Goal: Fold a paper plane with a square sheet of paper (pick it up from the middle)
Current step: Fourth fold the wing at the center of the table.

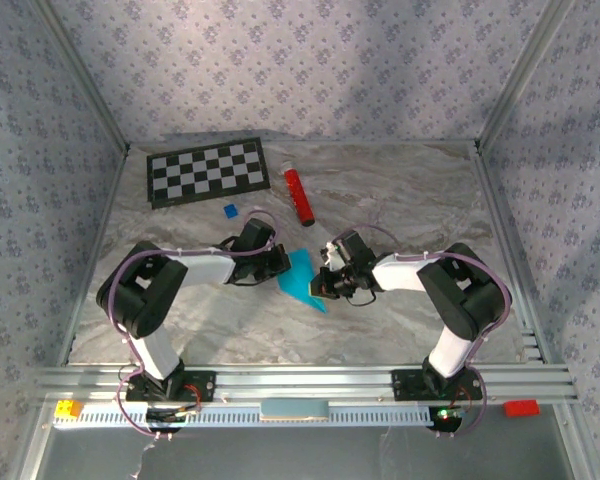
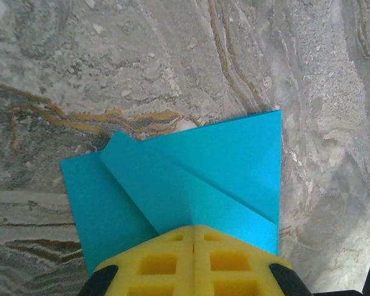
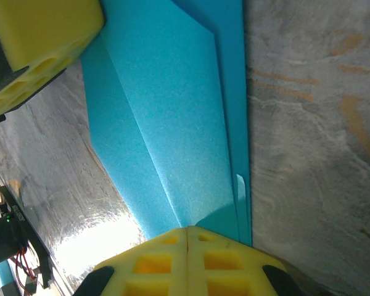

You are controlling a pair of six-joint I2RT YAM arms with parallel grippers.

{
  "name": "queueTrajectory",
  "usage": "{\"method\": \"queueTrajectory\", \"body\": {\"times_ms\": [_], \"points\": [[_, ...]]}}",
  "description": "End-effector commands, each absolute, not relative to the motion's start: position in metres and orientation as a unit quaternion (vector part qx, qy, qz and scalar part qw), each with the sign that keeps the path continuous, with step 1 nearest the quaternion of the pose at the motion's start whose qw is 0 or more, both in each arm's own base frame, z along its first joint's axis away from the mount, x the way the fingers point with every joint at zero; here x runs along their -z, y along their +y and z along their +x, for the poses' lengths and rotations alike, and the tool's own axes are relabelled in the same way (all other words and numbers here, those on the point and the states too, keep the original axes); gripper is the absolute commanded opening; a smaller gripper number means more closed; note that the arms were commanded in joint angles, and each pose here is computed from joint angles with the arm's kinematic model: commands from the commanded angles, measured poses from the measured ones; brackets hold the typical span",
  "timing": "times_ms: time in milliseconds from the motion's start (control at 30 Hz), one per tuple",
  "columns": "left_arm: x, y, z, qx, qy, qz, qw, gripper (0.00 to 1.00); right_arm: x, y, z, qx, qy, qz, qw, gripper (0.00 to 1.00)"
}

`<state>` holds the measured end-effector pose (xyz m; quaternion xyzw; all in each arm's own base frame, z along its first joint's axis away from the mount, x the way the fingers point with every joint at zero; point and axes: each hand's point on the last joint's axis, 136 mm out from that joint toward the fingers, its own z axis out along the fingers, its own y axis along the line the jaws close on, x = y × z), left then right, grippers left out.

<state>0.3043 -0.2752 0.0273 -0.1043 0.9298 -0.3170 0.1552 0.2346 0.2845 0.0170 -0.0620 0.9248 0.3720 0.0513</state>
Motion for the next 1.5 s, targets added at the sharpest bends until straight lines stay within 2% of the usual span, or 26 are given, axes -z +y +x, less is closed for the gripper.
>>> {"method": "queueTrajectory", "body": {"times_ms": [0,233,433,800,1067,1200,1467], "points": [[-0.049,-0.286,0.309,0.349,0.915,-0.100,0.176,0.02,0.028,0.248,0.202,-0.279,0.960,-0.029,-0.019,0.00],[-0.047,-0.305,0.306,0.367,0.913,-0.079,0.162,0.01,0.028,0.248,0.202,-0.278,0.960,-0.029,-0.020,0.00],[-0.013,-0.293,0.300,0.321,0.931,-0.103,0.137,0.00,0.023,0.251,0.203,-0.286,0.958,-0.033,-0.014,0.00],[0.012,-0.274,0.289,0.285,0.944,-0.114,0.121,0.00,-0.040,0.297,0.229,-0.374,0.922,-0.088,0.040,0.00],[0.012,-0.274,0.288,0.284,0.945,-0.111,0.121,0.00,-0.014,0.304,0.243,-0.345,0.935,-0.076,0.019,0.04],[0.014,-0.271,0.286,0.279,0.946,-0.110,0.120,0.00,0.001,0.290,0.233,-0.328,0.941,-0.080,0.008,0.05],[0.019,-0.267,0.285,0.268,0.950,-0.112,0.118,0.00,-0.001,0.273,0.203,-0.352,0.934,-0.066,0.002,0.06]]}}
